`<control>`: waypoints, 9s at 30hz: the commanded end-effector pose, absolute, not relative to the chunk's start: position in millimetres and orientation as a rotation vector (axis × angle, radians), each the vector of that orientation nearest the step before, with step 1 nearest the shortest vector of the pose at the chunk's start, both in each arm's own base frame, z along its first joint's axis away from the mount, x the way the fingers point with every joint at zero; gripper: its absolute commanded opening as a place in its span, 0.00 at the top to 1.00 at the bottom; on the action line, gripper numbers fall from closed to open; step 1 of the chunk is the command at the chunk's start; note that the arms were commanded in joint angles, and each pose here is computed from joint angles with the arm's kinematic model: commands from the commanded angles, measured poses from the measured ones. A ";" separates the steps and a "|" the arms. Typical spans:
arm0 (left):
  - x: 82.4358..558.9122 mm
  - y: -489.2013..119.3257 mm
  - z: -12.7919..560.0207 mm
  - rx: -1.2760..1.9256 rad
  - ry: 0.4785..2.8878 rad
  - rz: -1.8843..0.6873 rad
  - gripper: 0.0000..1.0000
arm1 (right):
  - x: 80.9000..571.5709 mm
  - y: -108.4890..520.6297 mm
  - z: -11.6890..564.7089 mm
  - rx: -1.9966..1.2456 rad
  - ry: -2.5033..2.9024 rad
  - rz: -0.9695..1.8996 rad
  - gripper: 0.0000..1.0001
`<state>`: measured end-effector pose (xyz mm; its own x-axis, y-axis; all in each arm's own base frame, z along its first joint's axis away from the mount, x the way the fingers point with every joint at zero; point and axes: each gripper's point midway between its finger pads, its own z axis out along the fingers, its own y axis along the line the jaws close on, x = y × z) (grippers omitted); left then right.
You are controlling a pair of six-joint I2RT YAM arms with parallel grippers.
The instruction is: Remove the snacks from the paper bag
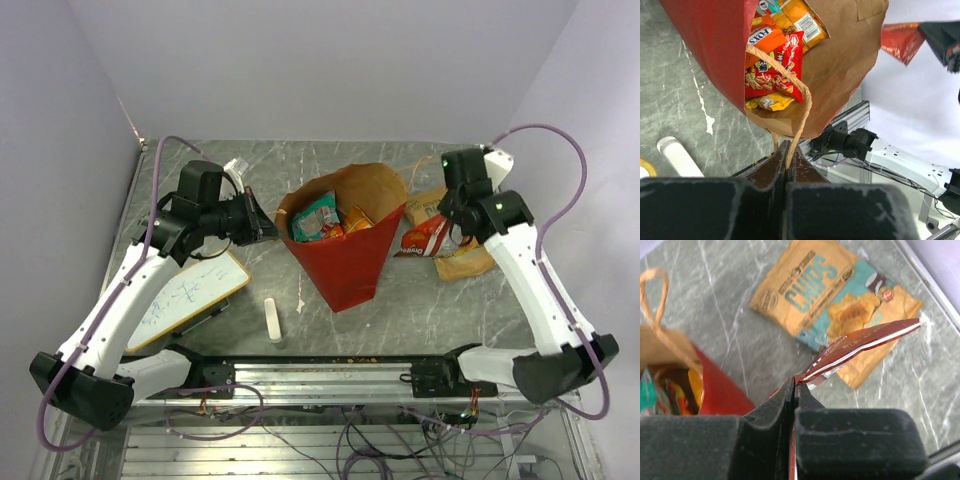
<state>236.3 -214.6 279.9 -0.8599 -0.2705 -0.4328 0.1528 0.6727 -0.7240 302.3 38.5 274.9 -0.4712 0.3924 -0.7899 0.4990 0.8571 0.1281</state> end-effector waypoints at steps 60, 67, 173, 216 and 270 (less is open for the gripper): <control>237.8 -222.7 286.5 -0.113 2.335 -1.171 0.93 | 307.9 44.4 174.1 0.567 2.263 0.729 0.33; 244.3 -223.6 289.5 -0.132 2.312 -1.169 0.93 | 323.8 91.9 294.9 0.278 2.006 0.991 0.16; 374.1 -272.1 351.9 -0.045 2.046 -1.560 0.93 | 200.3 300.5 157.7 -0.256 2.429 1.170 0.98; 260.7 -323.1 354.5 0.013 2.145 -1.580 0.93 | 286.0 282.6 188.9 -0.931 1.664 0.537 0.56; 244.2 -314.2 335.0 -0.106 2.223 -1.469 0.93 | 334.9 371.1 139.1 -1.096 1.287 0.404 0.82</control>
